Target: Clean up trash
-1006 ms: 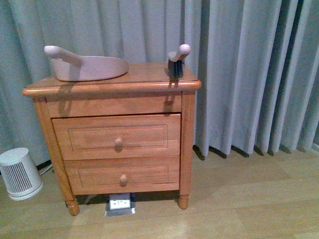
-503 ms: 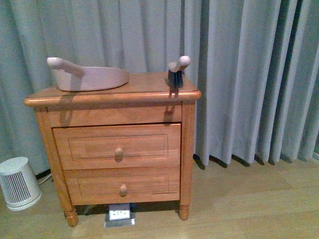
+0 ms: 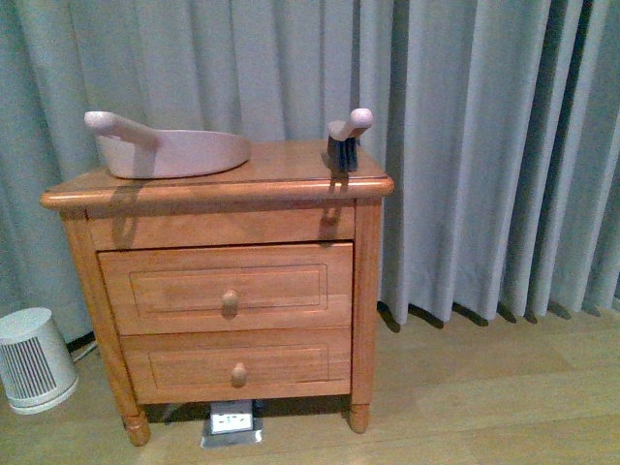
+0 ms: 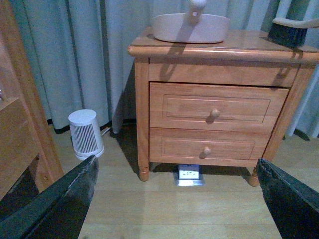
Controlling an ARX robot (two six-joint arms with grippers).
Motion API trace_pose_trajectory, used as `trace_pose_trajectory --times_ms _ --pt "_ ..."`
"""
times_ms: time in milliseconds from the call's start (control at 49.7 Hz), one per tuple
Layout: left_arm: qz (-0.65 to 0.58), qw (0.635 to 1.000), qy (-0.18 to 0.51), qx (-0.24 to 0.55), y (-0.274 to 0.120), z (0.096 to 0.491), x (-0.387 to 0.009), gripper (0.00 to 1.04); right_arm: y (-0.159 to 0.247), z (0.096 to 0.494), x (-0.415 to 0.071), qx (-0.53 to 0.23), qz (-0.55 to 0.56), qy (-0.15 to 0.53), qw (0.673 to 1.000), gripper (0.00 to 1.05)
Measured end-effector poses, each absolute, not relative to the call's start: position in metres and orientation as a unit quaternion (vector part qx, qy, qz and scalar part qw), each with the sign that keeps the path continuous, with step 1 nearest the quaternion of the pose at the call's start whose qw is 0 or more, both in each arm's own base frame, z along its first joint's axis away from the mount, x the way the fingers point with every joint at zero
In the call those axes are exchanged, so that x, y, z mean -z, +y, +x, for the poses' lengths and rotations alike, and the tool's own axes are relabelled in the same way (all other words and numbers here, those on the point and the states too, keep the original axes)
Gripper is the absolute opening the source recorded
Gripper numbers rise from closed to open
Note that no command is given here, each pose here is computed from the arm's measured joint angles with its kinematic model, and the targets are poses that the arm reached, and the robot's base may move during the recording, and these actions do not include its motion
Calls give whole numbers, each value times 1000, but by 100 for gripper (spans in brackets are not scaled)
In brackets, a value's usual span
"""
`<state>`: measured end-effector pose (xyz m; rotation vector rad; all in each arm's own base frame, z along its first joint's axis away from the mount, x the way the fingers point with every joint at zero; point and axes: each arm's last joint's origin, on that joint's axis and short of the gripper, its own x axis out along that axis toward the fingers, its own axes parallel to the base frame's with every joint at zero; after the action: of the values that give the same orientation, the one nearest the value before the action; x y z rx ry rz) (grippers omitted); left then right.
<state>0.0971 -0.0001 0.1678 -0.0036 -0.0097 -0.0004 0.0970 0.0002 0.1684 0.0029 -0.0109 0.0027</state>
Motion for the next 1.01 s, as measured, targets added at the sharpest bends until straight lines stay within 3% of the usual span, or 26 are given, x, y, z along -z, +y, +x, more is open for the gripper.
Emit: trace_pose_trajectory --times_ms 1006 --pt "-2 1000 -5 0 0 97 -168 97 0 97 -168 -1 1 -5 1000 97"
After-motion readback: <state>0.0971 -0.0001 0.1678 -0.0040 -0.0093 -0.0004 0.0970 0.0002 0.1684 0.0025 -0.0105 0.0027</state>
